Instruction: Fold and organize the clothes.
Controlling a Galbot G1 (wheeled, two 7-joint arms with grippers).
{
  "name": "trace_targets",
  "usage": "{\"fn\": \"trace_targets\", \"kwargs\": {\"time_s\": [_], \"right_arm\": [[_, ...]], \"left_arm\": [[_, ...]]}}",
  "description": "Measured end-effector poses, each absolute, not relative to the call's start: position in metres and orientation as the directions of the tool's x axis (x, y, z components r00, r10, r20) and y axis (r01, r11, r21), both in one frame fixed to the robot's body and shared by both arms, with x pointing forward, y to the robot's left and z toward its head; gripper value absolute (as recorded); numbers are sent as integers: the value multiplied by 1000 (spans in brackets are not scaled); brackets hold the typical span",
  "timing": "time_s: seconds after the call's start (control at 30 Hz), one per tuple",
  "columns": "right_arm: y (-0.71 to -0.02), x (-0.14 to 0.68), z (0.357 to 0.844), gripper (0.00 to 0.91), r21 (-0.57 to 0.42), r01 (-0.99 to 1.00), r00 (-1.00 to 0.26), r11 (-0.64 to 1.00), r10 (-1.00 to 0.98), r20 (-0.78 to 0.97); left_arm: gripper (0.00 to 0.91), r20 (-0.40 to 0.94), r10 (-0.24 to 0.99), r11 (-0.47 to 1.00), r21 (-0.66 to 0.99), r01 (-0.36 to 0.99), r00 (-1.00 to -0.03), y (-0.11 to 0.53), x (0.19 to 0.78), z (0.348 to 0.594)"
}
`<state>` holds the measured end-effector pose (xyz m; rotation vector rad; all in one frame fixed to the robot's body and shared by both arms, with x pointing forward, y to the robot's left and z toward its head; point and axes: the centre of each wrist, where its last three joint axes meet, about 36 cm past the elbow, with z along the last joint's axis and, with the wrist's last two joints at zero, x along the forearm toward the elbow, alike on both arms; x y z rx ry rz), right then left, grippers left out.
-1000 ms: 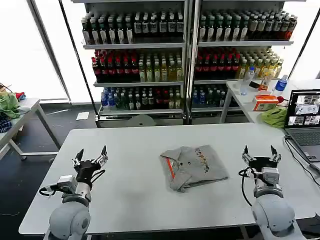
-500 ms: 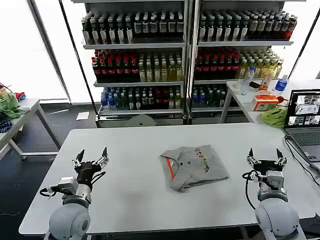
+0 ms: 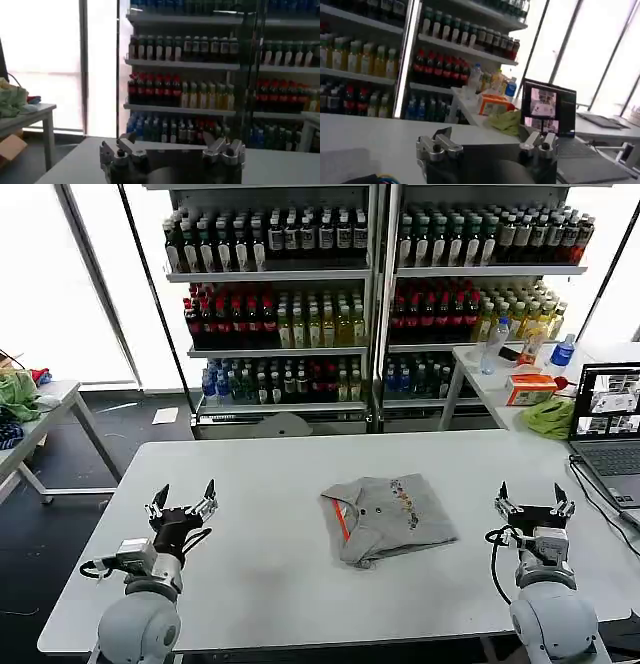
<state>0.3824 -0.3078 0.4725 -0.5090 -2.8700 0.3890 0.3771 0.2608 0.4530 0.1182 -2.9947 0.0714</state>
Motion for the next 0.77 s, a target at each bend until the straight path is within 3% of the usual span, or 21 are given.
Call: {"fn": "trace_targets", "kwargs": {"time_s": [0.77], "right_arm": [[-307, 376, 472, 907, -285, 312, -920, 906, 363, 147]], "left_arm": [[907, 146, -43, 999, -1, -44, -988, 261, 371, 453]]}}
